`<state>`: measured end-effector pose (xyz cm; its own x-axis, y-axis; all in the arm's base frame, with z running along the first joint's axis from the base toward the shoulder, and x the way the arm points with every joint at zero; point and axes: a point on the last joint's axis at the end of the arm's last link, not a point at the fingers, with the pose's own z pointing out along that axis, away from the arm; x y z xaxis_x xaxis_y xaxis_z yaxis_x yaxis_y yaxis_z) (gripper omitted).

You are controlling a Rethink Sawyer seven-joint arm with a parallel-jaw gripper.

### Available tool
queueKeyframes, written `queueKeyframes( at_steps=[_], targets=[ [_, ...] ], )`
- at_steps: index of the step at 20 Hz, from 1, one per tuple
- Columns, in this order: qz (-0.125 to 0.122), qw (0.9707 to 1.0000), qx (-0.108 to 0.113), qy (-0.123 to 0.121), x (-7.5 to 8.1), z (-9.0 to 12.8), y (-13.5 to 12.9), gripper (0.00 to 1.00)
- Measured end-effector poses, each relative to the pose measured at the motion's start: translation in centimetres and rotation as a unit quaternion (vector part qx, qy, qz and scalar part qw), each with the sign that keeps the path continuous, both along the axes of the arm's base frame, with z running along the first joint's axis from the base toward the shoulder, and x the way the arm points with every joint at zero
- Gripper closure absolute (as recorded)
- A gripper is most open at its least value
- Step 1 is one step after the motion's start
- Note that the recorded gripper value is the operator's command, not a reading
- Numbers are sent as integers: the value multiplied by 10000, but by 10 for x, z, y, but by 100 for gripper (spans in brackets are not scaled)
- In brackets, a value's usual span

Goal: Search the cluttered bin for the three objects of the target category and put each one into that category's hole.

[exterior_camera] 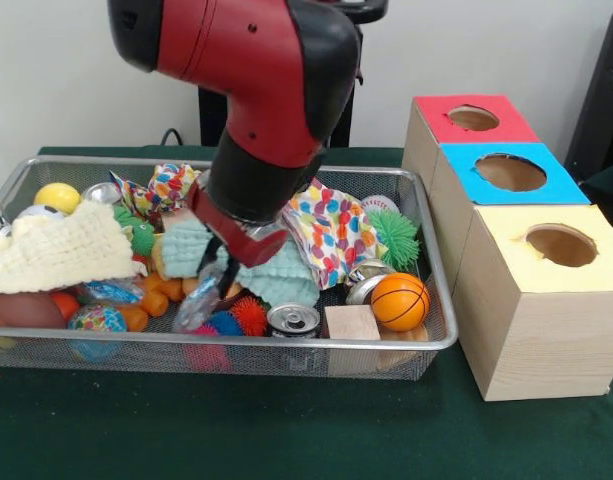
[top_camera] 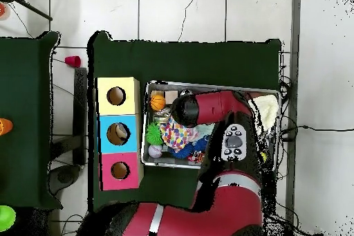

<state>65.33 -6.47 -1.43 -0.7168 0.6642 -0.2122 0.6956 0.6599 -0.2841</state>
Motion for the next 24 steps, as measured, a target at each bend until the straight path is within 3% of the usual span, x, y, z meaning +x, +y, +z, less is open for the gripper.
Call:
queueKeyframes(
  at_steps=[5,13,17,24],
  targets=[
    [-178,9984,477,-261,4,18,25,100],
    [-209,9969,674,-347,-1,42,50,100],
    [-258,9954,836,-389,-6,65,82,100],
    [-131,9938,999,-476,-13,95,135,100]
  ],
)
